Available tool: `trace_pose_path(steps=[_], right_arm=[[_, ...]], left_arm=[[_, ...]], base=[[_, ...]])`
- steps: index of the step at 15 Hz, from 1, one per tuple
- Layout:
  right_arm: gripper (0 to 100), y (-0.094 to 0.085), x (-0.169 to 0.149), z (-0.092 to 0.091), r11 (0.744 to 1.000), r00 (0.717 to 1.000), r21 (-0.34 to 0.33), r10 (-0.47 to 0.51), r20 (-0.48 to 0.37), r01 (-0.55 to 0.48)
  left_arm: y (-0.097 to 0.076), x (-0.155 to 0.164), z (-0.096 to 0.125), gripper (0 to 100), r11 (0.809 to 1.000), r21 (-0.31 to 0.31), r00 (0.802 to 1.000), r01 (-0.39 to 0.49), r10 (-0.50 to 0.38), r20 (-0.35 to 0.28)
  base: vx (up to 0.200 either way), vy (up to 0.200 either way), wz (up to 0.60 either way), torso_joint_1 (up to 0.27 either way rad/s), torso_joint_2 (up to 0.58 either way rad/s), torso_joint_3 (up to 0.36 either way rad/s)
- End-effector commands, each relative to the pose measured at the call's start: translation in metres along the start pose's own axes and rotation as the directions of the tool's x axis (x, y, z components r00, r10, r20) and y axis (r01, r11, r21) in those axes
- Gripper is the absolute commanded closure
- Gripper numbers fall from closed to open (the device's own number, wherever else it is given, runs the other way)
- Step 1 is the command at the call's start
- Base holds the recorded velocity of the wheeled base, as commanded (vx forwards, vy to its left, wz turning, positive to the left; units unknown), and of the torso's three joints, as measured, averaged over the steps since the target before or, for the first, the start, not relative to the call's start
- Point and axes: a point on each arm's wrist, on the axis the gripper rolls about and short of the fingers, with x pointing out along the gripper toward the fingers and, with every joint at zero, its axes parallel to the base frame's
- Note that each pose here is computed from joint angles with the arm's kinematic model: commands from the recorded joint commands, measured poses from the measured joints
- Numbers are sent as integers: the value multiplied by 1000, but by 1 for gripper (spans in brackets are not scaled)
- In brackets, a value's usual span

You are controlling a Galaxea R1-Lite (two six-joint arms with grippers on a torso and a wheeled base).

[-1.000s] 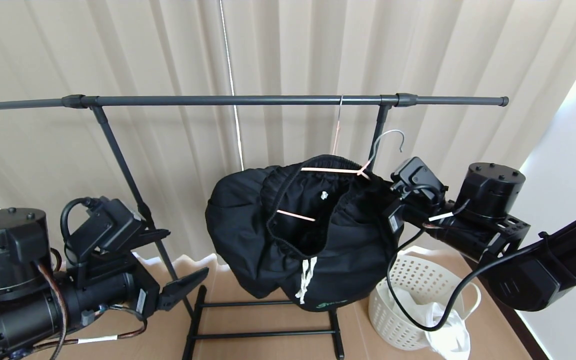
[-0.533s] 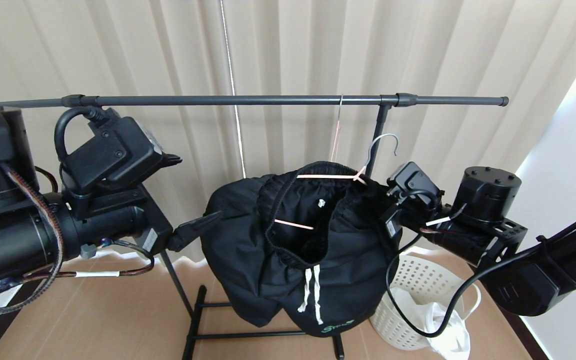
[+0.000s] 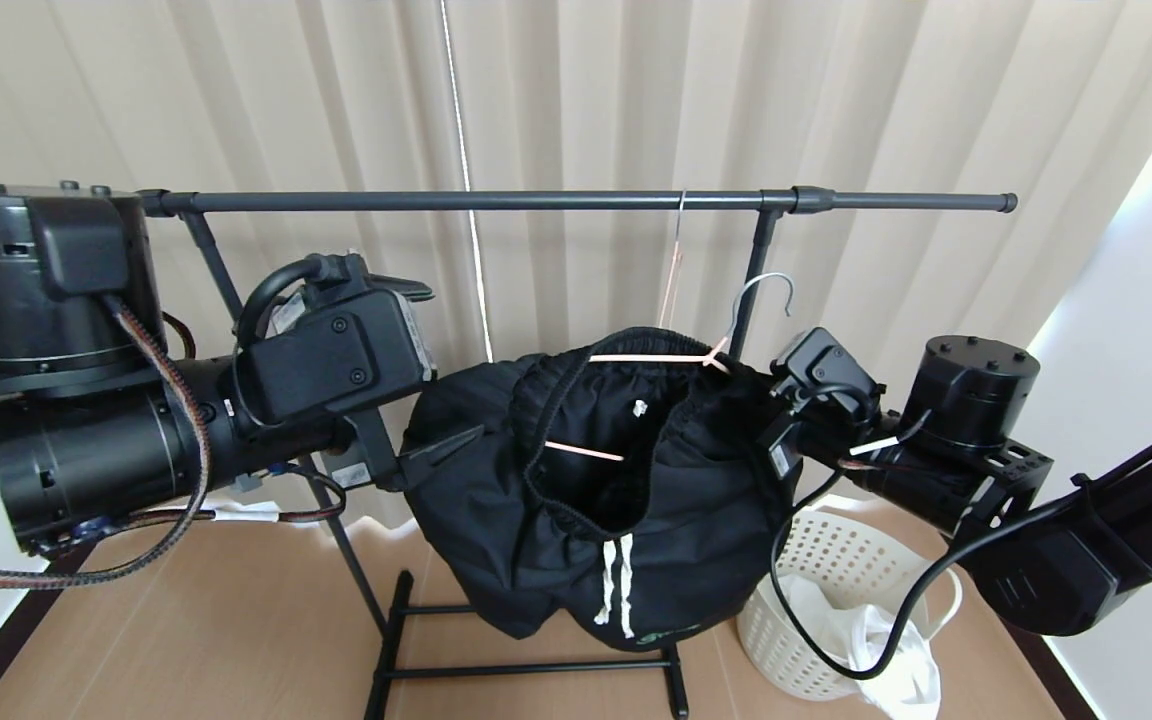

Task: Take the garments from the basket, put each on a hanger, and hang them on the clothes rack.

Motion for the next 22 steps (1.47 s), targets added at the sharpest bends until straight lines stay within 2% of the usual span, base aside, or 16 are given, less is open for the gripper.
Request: trace_pose_path(steps=[1, 3, 4, 7, 14, 16, 19, 22], right_arm=[[100, 0, 0, 0, 1000, 1000, 0, 0, 2, 0], [100, -1, 1, 1, 1000, 1000, -1, -11, 1, 11], [100, -1, 1, 1, 1000, 1000, -1, -19, -2, 19], [100, 4, 2, 5, 1000, 1000, -3, -5, 9, 5], [100, 13, -1, 10, 1000, 1000, -6, 21, 22, -21], [100, 13, -1, 10, 1000, 1000, -6, 21, 22, -21], [100, 13, 0, 11, 1000, 1000, -6, 20, 23, -20], [100, 14, 0, 10, 1000, 1000, -6, 19, 21, -19]], left_arm=[[-1, 16, -2, 0, 1000, 18, 1000, 24, -23, -6], [-8, 22, -2, 0, 997, 33, 998, 64, -64, -4], [-10, 21, -2, 0, 992, 24, 992, 126, -126, -2], [-4, 20, 1, 0, 979, 5, 979, 202, -202, -33], [5, 47, -5, 0, 979, -7, 978, 202, -202, -46], [7, 45, -6, 0, 980, -11, 979, 197, -197, -50], [10, 28, -7, 0, 969, -33, 965, 243, -246, -92], [14, 28, -8, 0, 972, -36, 967, 233, -236, -100]], base=[[0, 0, 0, 0, 0, 0], [0, 0, 0, 0, 0, 0], [0, 0, 0, 0, 0, 0], [0, 0, 0, 0, 0, 0], [0, 0, 0, 0, 0, 0], [0, 0, 0, 0, 0, 0], [0, 0, 0, 0, 0, 0], [0, 0, 0, 0, 0, 0]])
